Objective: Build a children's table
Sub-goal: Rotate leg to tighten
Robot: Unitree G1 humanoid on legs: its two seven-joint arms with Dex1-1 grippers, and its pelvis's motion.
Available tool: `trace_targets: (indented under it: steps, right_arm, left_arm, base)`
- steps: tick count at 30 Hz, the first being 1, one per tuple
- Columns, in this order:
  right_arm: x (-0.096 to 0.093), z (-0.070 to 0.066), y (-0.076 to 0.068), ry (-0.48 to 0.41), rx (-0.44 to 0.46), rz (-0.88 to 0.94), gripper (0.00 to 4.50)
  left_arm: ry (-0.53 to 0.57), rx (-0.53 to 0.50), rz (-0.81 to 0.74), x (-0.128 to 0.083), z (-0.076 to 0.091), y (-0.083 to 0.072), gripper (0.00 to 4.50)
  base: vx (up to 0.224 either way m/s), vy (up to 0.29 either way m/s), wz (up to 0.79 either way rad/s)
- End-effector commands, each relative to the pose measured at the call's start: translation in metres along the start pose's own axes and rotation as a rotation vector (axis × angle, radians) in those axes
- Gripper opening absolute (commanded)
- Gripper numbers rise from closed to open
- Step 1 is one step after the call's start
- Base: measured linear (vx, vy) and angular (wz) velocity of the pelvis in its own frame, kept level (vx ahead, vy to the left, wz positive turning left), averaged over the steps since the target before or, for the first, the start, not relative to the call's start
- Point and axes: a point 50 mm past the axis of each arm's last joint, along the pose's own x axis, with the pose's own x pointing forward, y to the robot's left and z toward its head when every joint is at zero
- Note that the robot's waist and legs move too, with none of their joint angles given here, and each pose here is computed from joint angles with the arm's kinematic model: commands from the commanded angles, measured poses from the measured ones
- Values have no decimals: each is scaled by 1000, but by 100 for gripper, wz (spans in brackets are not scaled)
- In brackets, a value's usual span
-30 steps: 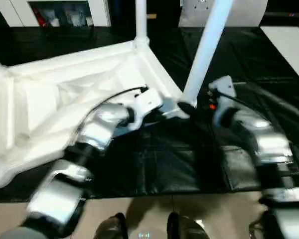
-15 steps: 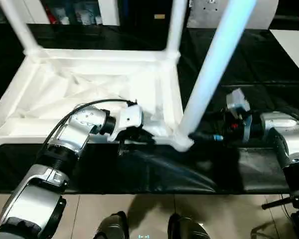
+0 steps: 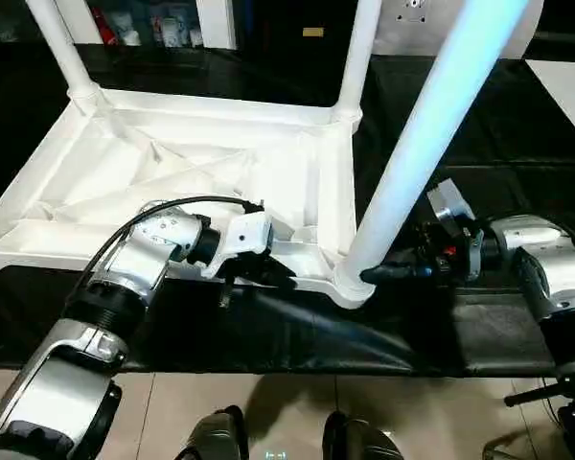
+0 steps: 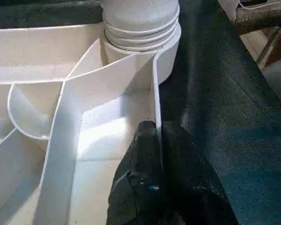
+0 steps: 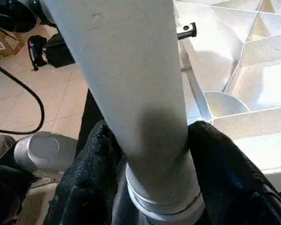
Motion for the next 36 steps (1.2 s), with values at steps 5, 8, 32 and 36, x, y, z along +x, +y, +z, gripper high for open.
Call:
trace_targets:
  steps: [5, 8, 32, 36]
  right_arm:
    - [11, -4, 7, -49, 68, 10, 195]
    - [20, -8, 9, -76, 116, -51, 195]
    - [89, 7, -42, -294, 295, -1100, 292]
    - [78, 9, -42, -302, 231, -1088, 323]
  left_arm:
    - [-6, -53, 46, 15, 0, 1, 0]
    - [-29, -117, 154, 20, 4, 9, 0]
    - [-73, -339, 712, 77, 51, 49, 0]
    - [-61, -322, 690, 75, 45, 47, 0]
  base:
    - [0, 0, 0]
    - [0, 0, 0]
    - [0, 0, 0]
    - [0, 0, 0]
